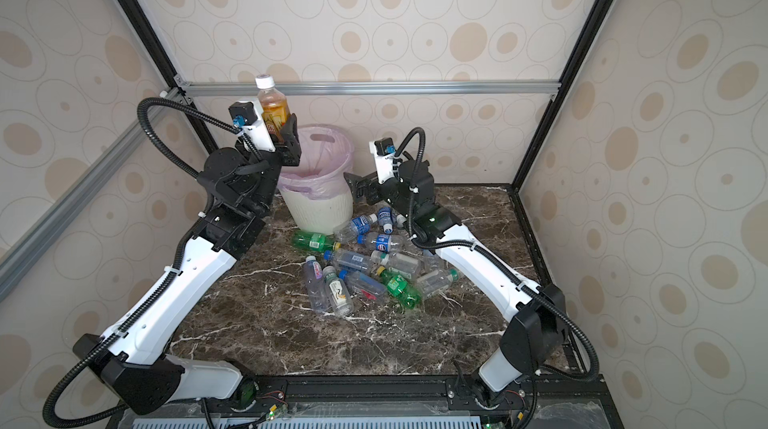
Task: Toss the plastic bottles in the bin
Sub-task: 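Carry the bottle above the pink-lined bin with left gripper while right gripper withdraws, then open left gripper to drop the bottle into the bin, then lower left gripper back toward the bottle pile while right gripper lowers too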
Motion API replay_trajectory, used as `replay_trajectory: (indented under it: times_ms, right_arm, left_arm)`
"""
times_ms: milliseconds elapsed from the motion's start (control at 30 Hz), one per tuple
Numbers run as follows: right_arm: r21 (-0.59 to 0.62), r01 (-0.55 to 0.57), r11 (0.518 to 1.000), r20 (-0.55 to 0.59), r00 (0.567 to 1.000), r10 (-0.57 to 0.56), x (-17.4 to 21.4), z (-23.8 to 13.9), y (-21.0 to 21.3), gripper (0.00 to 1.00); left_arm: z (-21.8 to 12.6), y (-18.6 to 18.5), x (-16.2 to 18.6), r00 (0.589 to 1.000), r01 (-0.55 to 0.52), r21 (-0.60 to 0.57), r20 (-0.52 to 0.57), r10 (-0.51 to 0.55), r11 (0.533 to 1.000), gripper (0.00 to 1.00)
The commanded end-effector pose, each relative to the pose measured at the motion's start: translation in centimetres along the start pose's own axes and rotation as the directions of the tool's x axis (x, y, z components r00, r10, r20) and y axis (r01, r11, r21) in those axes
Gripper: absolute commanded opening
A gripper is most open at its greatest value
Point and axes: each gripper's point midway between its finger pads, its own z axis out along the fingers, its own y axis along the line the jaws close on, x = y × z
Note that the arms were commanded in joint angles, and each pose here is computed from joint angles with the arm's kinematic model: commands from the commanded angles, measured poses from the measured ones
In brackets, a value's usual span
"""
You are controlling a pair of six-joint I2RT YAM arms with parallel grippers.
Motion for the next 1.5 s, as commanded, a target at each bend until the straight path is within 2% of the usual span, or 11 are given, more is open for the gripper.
replay_trajectory:
  times_ms: [0,67,100,233,300,467,767,1000,1167,1333,1467]
  right_arm:
    - [0.03,0.009,0.999,0.004,1.0,-0.009,-0.3,0.0,-0.2,1.0]
    - [0.017,-0.001,1.0,-0.023,1.0,0.002,0.1,0.6,0.0,1.0]
    - [0.015,-0.005,1.0,-0.035,0.999,0.005,0.3,0.8,0.0,1.0]
    - [0.037,-0.009,0.999,-0.039,0.999,0.01,0.5,1.0,-0.3,1.0]
    - [0.046,-0.011,0.999,-0.042,0.999,0.013,0.6,1.1,-0.5,1.0]
    - [0.068,-0.019,0.998,-0.048,0.999,0.023,0.8,1.1,-0.9,1.0]
    - [0.08,-0.032,0.996,-0.07,0.997,0.037,1.3,1.3,-1.1,1.0]
    - [0.147,-0.024,0.989,-0.107,0.993,0.04,2.4,1.1,-2.3,1.0]
    - [0.222,-0.017,0.975,-0.149,0.988,0.051,3.3,0.6,-3.6,1.0]
    - [0.29,0.039,0.956,-0.243,0.969,0.034,4.9,-0.2,-4.8,1.0]
    - [0.364,0.048,0.93,-0.312,0.947,0.074,6.1,-1.8,-6.0,1.0]
  left_arm:
    - [3.4,2.1,2.7,0.996,0.055,-0.013,-0.064,-0.055,0.998,0.44]
    - [6.6,2.9,7.7,0.972,0.124,-0.005,-0.201,-0.122,0.992,0.47]
    - [7.6,2.9,9.2,0.959,0.121,-0.008,-0.256,-0.119,0.993,0.52]
    - [9.4,2.4,13.5,0.898,0.102,-0.01,-0.43,-0.096,0.995,0.99]
    - [9.5,2.4,13.8,0.885,0.104,-0.009,-0.456,-0.096,0.995,0.99]
    - [8.7,2.6,12.6,0.9,0.133,-0.019,-0.417,-0.128,0.991,0.99]
    - [8.0,2.2,13.7,0.886,0.162,-0.002,-0.44,-0.147,0.987,0.99]
    - [6.6,2.1,12.5,0.891,0.164,0.014,-0.432,-0.142,0.986,0.99]
    - [4.6,1.2,12.6,0.874,0.172,0.026,-0.465,-0.14,0.985,0.99]
    - [1.3,-0.6,12.2,0.867,0.239,0.064,-0.464,-0.183,0.969,0.99]
    - [-1.3,-1.5,13.5,0.83,0.286,0.072,-0.518,-0.21,0.955,0.99]
